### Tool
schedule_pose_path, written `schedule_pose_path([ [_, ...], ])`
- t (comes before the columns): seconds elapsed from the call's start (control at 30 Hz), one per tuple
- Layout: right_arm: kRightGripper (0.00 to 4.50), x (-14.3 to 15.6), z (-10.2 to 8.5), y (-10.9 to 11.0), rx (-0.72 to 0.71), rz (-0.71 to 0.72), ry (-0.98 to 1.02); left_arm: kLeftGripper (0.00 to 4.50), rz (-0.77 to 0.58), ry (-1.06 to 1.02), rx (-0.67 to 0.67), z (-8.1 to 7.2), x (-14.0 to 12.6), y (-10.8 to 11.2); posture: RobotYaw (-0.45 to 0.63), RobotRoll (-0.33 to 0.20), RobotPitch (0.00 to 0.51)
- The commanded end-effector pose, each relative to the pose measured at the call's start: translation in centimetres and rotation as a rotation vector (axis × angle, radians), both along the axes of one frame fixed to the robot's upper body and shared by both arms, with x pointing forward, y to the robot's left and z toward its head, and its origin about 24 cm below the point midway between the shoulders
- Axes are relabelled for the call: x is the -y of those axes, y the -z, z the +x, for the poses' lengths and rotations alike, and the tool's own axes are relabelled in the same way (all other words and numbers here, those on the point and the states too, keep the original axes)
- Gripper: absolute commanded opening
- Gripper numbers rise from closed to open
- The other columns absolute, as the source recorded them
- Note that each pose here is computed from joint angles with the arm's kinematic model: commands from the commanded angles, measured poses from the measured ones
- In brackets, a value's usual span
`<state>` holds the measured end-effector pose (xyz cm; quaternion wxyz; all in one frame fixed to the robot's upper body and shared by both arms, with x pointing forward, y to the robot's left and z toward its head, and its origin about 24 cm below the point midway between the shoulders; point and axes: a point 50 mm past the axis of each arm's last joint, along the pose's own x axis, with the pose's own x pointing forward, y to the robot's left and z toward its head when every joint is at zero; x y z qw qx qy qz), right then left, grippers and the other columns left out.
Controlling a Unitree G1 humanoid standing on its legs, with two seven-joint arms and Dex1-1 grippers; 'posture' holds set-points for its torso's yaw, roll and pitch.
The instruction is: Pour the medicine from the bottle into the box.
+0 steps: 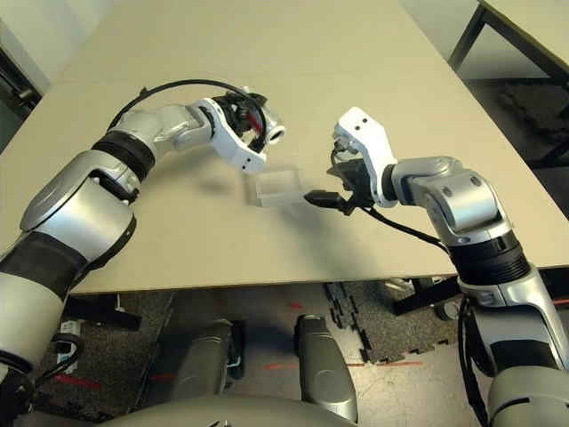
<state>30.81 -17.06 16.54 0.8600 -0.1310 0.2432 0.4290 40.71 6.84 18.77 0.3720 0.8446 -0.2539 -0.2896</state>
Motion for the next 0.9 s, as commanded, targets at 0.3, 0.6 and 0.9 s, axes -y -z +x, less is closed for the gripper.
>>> schedule_pose_path([
  [0.3, 4.5, -0.7, 0.4, -0.2, 0.011, 0.015, -0.011, 2.51, 0.103, 0.085, 0.074, -0.2, 1.1, 0.4, 0.0, 0.0, 0.127],
  [0.6, 4.5, -0.6, 0.4, -0.2, 0.012, 0.022, -0.005, 2.51, -0.425, -0.155, -0.209, 0.3, 0.2, -0.8, 0.0, 0.0, 0.127],
  [0.9, 4.5, -0.6, 0.5, -0.4, 0.012, 0.034, -0.011, 2.51, -1.418, -0.442, -0.727, 1.7, -3.8, -1.7, 0.02, 0.0, 0.129],
])
